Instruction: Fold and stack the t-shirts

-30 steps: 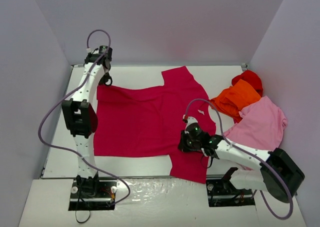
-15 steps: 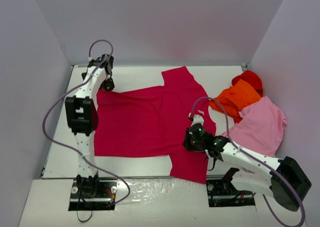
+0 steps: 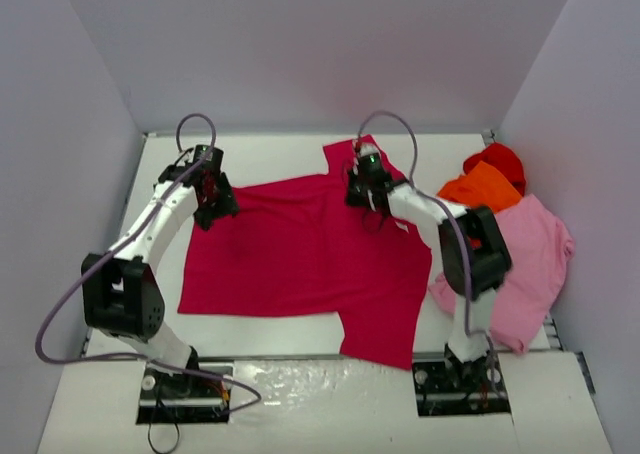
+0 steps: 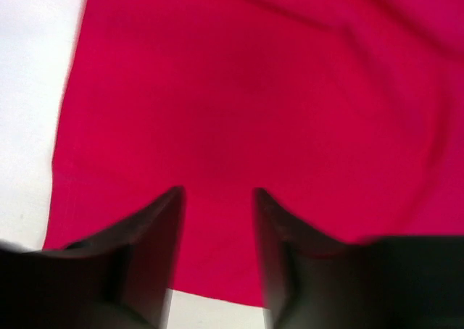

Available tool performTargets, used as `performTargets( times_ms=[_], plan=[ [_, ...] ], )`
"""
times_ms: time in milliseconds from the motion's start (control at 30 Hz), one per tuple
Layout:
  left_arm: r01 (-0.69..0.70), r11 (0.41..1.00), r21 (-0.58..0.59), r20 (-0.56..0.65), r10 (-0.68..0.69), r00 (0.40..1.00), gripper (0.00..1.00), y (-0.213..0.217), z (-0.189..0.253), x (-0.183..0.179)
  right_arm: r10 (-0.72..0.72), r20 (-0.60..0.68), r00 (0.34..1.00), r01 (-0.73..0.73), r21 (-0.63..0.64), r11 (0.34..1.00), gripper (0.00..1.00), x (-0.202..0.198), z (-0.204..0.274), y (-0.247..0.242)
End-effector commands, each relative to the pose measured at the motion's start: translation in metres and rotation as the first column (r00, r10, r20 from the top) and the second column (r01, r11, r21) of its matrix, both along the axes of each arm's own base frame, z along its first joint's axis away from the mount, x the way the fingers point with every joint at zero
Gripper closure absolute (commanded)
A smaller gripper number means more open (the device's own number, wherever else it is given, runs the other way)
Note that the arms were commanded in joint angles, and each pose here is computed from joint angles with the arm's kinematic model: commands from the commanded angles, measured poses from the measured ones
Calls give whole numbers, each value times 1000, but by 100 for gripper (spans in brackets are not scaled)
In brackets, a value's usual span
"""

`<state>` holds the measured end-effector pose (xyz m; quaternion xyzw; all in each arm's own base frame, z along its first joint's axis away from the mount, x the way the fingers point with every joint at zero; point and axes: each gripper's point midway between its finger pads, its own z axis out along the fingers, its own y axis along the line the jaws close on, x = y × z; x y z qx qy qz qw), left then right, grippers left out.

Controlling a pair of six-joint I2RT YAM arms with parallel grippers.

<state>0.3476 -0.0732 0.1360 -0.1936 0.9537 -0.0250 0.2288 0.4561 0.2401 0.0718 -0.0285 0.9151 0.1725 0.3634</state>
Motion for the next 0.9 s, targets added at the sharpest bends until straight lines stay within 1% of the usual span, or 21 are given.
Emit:
performTargets(
  times_ms=[0,133,200,233,300,400,533,633,733,867],
  plan=[
    [35,995,-91,-44,-39,998,100,-27,-23,-18,152,75,986,-160,109,981,100,49,23,61],
    [67,995,-77,-64,-72,995,100,-42,-38,-29,253,122,960,-270,149,951,100,69,27,102],
    [76,995,-70,-74,-81,994,100,-47,-43,-32,319,100,943,-333,209,920,100,72,16,122],
    [83,994,-68,-80,-89,993,100,-50,-46,-34,329,83,941,-339,225,913,100,73,7,125],
    [86,994,-65,-95,-91,991,100,-54,-52,-37,336,92,937,-348,249,904,100,78,8,133],
    [83,996,-39,-100,-87,991,100,-55,-59,-38,339,85,937,-349,238,906,100,81,-4,134],
    [77,996,-51,-117,-83,990,100,-62,-75,-41,332,51,942,-334,248,909,100,84,-23,128],
    [74,995,-60,-137,-81,987,100,-69,-89,-44,311,35,950,-311,228,923,100,90,-40,119],
    [74,995,-63,-156,-83,984,100,-77,-102,-47,291,56,955,-297,191,936,100,101,-47,116],
    [99,994,-42,-187,-105,977,100,-90,-112,-60,279,90,956,-291,165,942,100,116,-59,117]
  ],
)
